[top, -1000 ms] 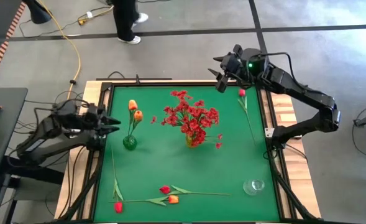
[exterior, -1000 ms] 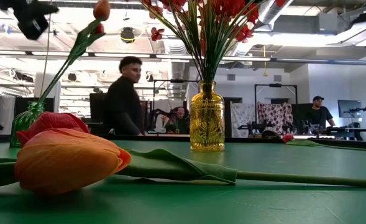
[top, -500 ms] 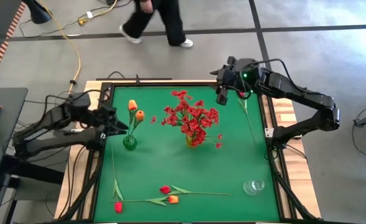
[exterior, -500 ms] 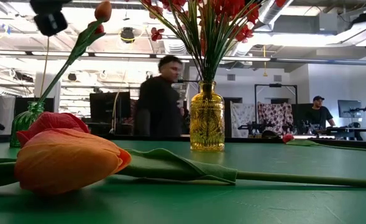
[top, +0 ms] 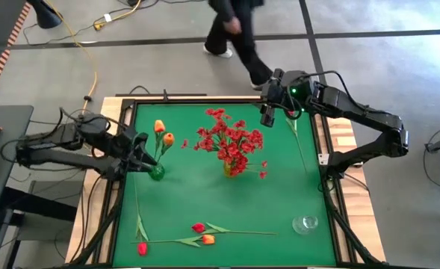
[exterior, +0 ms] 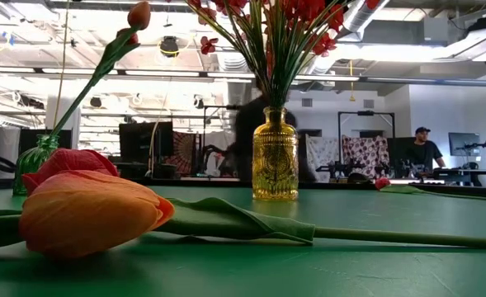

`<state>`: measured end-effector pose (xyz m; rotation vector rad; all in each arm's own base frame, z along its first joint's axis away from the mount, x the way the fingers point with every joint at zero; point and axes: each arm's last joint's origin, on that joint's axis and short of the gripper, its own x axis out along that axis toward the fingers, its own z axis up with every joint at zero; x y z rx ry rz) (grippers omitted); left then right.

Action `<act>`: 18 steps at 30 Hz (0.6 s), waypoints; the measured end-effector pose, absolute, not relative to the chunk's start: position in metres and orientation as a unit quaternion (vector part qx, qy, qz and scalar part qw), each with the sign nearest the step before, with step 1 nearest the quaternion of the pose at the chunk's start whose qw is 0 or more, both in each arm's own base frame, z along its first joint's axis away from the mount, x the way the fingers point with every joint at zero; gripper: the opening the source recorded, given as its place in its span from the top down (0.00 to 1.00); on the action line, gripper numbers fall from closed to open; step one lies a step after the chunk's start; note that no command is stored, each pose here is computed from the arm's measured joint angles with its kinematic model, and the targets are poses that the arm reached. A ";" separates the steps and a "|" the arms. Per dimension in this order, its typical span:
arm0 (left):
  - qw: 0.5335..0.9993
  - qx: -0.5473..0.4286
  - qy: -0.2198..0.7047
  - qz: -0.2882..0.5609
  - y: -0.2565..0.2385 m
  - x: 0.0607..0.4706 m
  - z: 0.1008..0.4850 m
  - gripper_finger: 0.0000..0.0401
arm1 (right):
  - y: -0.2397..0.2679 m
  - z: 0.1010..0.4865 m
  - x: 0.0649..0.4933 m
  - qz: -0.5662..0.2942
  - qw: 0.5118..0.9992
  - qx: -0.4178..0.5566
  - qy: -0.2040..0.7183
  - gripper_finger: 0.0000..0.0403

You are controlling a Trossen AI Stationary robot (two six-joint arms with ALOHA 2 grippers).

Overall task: Sort flowers into vase by color
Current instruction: Put the orange flower into the green vase

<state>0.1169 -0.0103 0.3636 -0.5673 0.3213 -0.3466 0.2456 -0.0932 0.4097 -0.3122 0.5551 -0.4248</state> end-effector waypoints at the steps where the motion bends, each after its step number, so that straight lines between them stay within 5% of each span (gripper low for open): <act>1: 0.931 -0.276 0.168 -0.172 -0.013 0.119 0.364 0.65 | -0.093 0.410 0.246 -0.208 0.928 -0.153 0.268 0.38; 18: 0.841 -0.332 0.372 -0.211 -0.082 0.157 0.330 0.65 | -0.093 0.409 0.245 -0.207 0.927 -0.150 0.274 0.38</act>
